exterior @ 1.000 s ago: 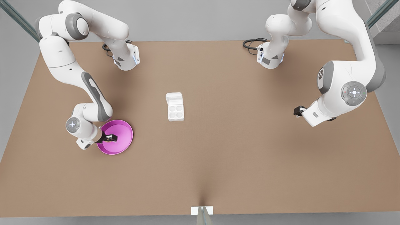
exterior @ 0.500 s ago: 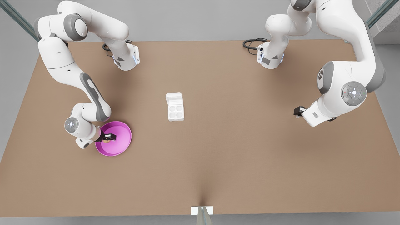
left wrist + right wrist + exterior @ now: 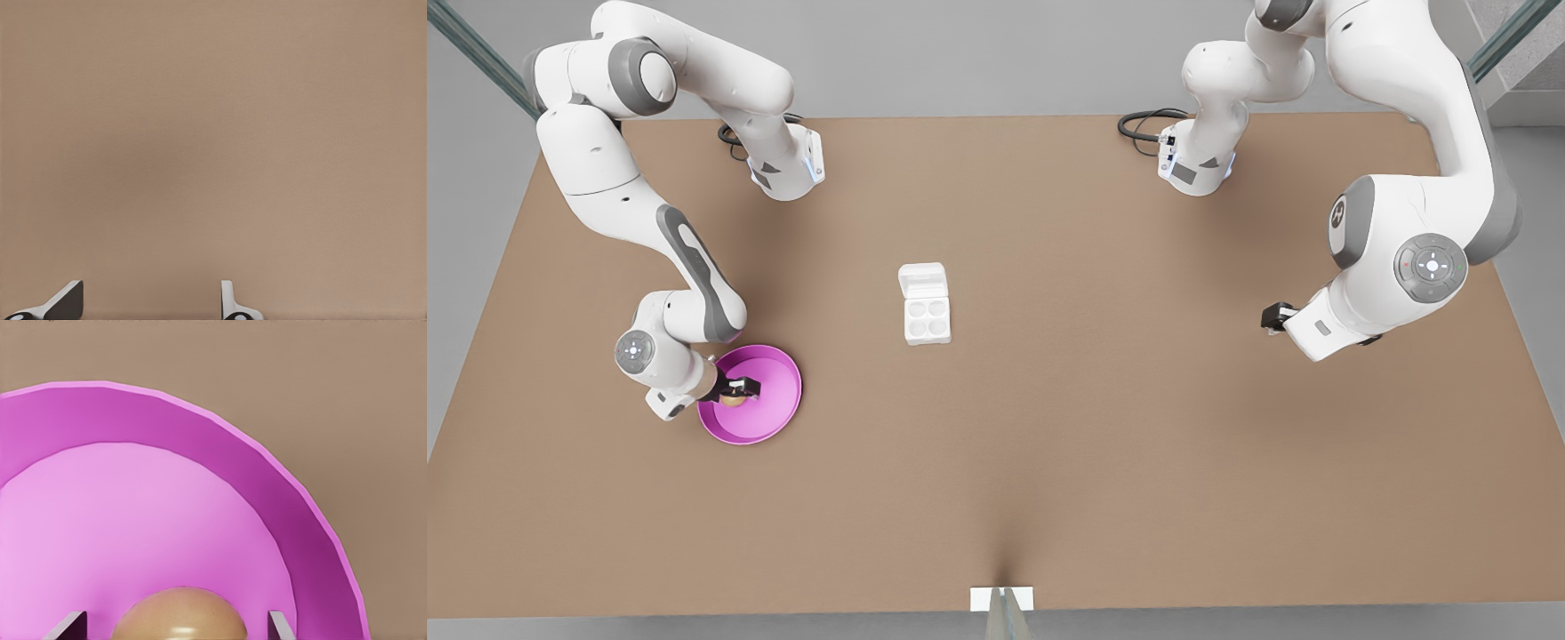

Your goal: Pack egg into the box and close the box lid

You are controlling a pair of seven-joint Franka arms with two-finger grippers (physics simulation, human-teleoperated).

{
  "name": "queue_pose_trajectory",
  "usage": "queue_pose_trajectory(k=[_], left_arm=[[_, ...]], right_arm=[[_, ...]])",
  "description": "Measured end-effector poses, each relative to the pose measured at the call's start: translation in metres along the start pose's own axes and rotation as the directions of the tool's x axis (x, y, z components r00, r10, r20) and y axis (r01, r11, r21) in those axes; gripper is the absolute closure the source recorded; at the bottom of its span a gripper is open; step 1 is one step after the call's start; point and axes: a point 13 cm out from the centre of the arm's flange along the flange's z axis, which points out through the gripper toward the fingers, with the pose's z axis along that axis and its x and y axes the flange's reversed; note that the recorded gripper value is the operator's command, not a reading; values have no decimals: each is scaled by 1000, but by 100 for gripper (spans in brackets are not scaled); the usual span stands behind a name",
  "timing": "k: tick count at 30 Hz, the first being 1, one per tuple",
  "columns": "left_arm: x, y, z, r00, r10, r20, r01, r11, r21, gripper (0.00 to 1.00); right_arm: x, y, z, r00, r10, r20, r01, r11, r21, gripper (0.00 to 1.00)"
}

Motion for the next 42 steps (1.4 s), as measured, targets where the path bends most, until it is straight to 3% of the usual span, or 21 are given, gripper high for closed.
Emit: queue_pose_trajectory(k=[4, 8, 11, 22, 31, 42], left_arm=[[-1, 0, 3, 1000, 0, -4, 0, 1000, 1, 0], [-1, 0, 3, 1000, 0, -4, 0, 1000, 1, 0], [-2, 0, 3, 1000, 0, -4, 0, 1000, 0, 0], [-2, 0, 3, 1000, 0, -3, 0, 1000, 0, 0], [-2, 0, 6, 1000, 0, -7, 0, 1000, 1, 0], [-3, 0, 7, 1000, 0, -8, 0, 1000, 1, 0]], right_arm=[[-1, 6, -1, 1000, -7, 1, 7, 1000, -6, 10], [-2, 7, -2, 1000, -9, 3, 9, 1000, -8, 36], [-3, 7, -2, 1000, -11, 4, 11, 1000, -11, 44], [-26, 39, -42, 996, -79, 39, 79, 997, -16, 41], [-79, 144, -101, 969, -222, 106, 227, 973, -31, 41], [-5, 342, -105, 925, -379, -9, 377, 921, -96, 41]])
